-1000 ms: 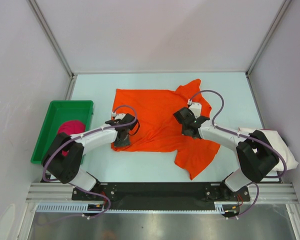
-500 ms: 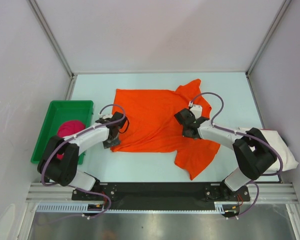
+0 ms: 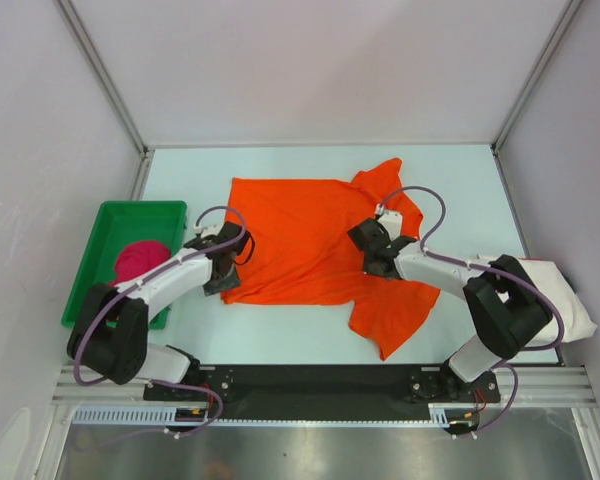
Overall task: Fold and stack the t-shirts
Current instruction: Flatten out the tshirt
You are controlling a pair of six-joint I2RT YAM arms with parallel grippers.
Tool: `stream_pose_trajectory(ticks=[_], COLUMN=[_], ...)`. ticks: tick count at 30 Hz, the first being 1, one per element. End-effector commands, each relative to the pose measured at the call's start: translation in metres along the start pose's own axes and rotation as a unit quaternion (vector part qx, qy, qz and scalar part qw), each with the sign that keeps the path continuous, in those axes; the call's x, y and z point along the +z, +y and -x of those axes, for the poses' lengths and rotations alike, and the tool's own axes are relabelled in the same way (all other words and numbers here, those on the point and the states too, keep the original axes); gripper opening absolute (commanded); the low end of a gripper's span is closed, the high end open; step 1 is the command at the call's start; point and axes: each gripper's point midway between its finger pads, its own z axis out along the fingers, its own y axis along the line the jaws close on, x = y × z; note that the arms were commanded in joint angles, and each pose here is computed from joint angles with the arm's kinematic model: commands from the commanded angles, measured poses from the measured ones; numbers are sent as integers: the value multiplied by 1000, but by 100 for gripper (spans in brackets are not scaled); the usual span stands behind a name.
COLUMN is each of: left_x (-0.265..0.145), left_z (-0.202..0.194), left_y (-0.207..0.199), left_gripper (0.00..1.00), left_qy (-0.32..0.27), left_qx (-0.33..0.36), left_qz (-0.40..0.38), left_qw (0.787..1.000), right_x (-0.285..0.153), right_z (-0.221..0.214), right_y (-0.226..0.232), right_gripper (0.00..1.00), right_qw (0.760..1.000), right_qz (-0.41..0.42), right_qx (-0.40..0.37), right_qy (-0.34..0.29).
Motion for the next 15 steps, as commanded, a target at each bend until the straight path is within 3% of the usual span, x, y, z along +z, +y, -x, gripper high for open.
stream_pose_trajectory(ticks=[1, 10, 15], left_x=[-34, -54, -53], left_z=[21, 22, 13], left_y=[-17, -28, -32], left_gripper=[51, 61, 62], left_qy=[-45, -64, -55], left_qx=[-9, -3, -4], left_qz=[-66, -99, -105], left_qw=[997, 993, 993], right_x=[-8, -27, -41], right_z=[11, -2, -26], right_y=[21, 84, 127], right_gripper=[0, 6, 25], right_qw=[999, 991, 980], right_qz=[33, 120, 170], right_qx=[-6, -49, -98], right_qy=[-24, -16, -14])
